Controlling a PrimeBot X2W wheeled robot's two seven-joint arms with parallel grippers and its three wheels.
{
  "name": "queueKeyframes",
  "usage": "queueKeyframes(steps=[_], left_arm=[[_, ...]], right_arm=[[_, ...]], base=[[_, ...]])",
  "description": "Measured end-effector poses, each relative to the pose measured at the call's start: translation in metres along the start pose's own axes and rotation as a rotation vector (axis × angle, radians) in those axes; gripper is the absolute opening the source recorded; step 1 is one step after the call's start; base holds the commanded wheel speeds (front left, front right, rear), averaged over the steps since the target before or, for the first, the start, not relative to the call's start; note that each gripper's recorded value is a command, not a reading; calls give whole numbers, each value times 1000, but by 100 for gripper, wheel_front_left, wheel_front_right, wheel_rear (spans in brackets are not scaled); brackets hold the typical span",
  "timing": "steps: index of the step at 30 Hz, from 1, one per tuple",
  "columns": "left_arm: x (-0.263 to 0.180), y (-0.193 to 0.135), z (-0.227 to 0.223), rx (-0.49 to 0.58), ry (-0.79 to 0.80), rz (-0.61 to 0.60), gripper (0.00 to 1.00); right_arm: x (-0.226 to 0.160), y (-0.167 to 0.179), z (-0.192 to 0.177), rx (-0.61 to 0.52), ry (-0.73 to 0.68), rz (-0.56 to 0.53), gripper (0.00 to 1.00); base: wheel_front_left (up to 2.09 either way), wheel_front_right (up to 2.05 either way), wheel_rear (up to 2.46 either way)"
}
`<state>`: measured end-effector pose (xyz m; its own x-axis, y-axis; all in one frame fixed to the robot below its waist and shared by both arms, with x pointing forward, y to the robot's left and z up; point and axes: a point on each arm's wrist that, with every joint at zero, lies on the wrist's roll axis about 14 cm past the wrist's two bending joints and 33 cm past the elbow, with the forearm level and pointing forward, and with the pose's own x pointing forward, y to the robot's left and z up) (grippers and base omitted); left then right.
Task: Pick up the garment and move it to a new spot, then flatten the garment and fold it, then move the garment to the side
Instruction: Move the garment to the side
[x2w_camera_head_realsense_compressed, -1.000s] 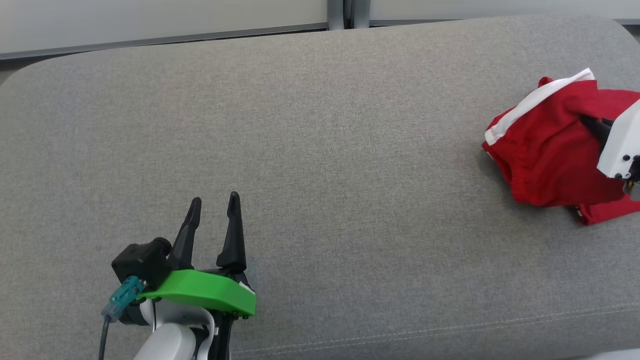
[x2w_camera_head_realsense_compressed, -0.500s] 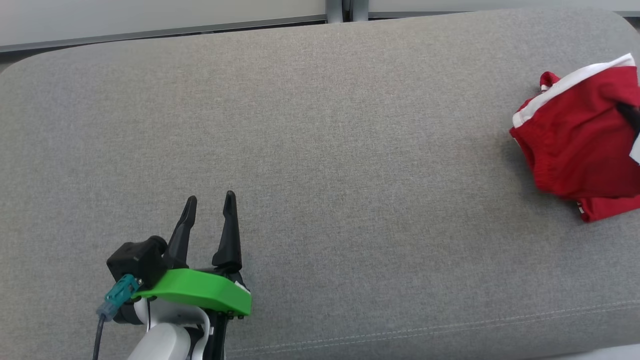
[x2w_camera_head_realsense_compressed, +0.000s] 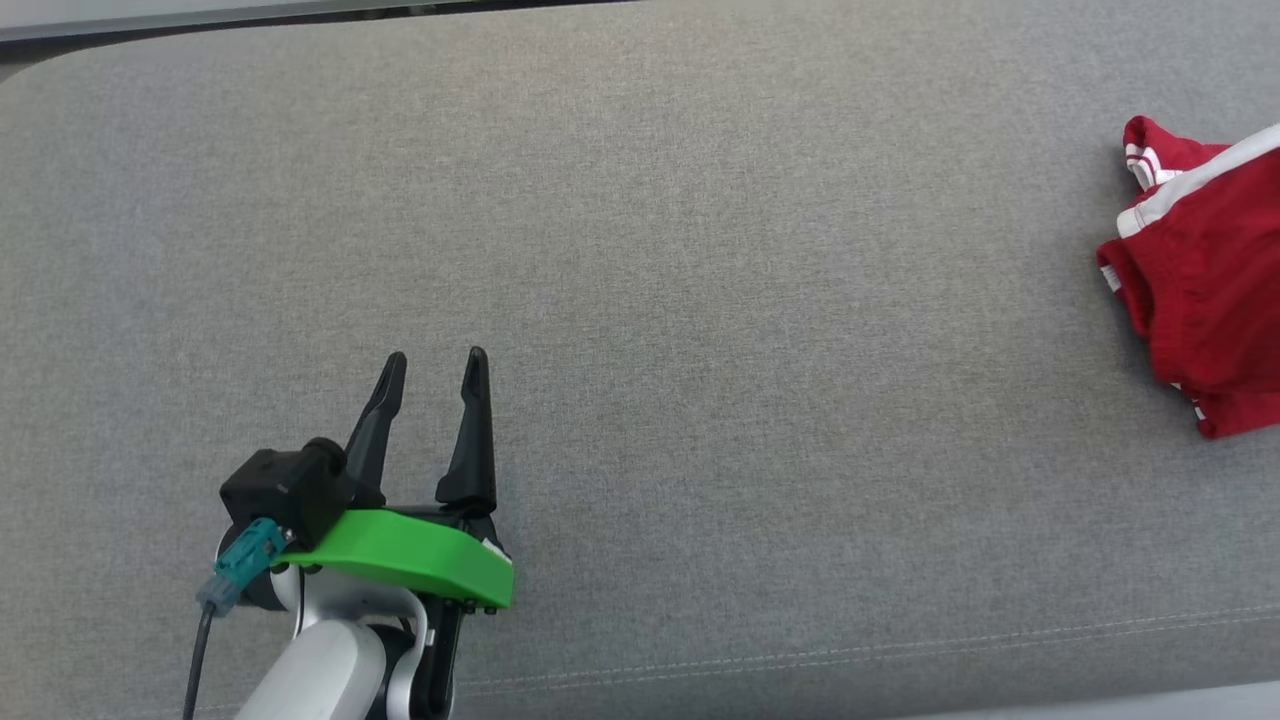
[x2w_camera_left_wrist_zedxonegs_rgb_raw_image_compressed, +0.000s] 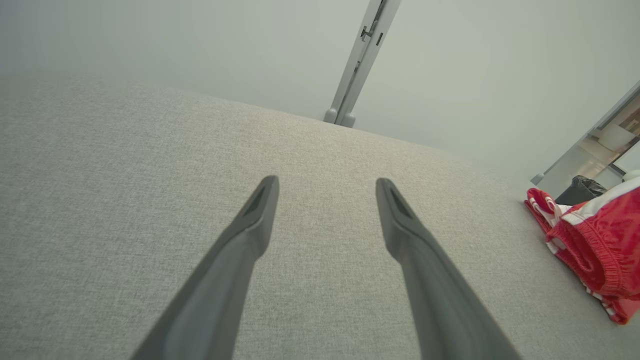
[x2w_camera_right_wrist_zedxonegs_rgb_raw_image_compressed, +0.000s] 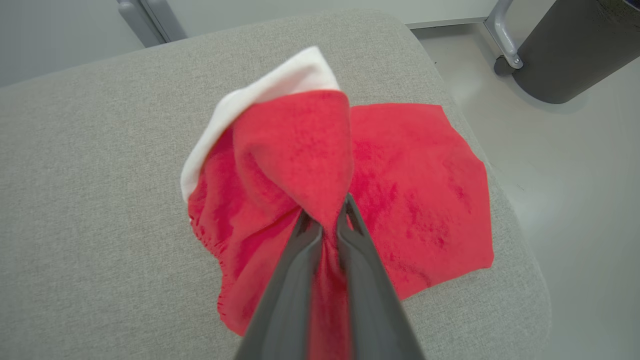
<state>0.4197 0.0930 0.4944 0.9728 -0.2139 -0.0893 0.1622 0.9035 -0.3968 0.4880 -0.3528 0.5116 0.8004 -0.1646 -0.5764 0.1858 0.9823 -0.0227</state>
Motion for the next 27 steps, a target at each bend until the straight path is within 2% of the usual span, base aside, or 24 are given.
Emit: queueKeyframes(steps=[7, 20, 21, 22, 23, 24, 27], left_arm=[[5, 2, -2, 12, 14, -2, 100], [14, 9, -11, 33, 51, -2, 100], [15, 9, -12, 35, 53, -2, 100], [16, 9, -13, 37, 56, -2, 100], [16, 10, -14, 37, 61, -3, 100], [17, 9, -15, 37, 63, -4, 100], [18, 9, -16, 43, 66, -7, 100]], right_arm=[[26, -8, 0, 21, 10, -43, 0], [58, -25, -16, -91, 54, -134, 0], [59, -28, -16, -105, 52, -144, 8], [60, -32, -18, -113, 53, -155, 44], [61, -35, -19, -118, 54, -162, 66], [62, -37, -20, -124, 49, -167, 100], [62, -38, -22, -136, 44, -172, 100]], base=[[0, 0, 0], [0, 0, 0], [0, 0, 0], [0, 0, 0], [0, 0, 0], [0, 0, 0], [0, 0, 0]])
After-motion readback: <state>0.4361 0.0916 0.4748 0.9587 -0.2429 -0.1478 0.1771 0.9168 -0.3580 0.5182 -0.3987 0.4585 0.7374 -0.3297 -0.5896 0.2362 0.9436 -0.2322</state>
